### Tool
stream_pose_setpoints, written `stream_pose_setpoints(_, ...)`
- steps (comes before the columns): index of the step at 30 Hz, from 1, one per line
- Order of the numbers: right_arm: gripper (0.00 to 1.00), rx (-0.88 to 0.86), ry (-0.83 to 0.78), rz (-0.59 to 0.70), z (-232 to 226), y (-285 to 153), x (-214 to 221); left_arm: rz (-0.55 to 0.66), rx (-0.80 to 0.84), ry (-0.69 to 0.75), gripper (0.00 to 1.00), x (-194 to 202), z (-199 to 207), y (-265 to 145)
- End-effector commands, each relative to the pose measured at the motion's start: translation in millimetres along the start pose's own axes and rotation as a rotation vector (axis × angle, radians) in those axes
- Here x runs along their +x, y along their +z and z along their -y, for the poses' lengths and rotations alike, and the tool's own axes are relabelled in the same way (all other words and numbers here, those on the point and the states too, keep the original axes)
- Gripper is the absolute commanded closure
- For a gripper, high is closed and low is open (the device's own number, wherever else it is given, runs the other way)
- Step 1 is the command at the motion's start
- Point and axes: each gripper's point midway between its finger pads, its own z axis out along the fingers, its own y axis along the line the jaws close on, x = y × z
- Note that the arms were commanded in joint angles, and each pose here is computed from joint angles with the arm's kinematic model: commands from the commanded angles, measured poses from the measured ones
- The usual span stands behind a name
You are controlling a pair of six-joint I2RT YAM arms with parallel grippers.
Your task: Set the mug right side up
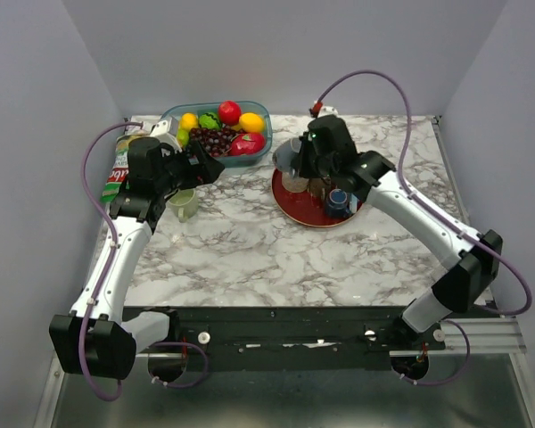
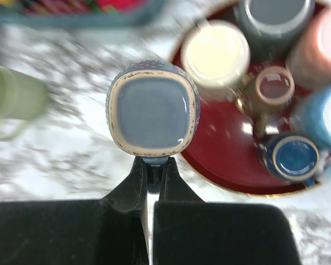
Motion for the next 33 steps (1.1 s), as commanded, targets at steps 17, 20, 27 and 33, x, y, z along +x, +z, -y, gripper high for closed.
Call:
stream_pose_setpoints(17, 0.99, -0.891, 0.146, 0.490, -145.5, -170.6, -192.2, 0.266, 0.892, -0.189, 0.02, -113.0, 186.6, -60.9)
stream_pose_setpoints(20, 0.99, -0.948, 0.147, 0.487, -152.6, -178.8, -191.8, 0.259, 0.948, -0.189, 0.07, -117.3, 200.7, -63.7)
stream_pose_setpoints(27, 0.99, -1.033, 0.172, 0.457, -161.3, -183.6, -184.4, 0.279, 1.053, -0.213, 0.23, -123.2, 218.4, -76.5)
stream_pose_setpoints(33, 0.99, -1.047, 0.192, 0.438, -162.3, -179.2, -179.9, 0.298, 1.101, -0.238, 0.43, -125.8, 222.8, -81.3)
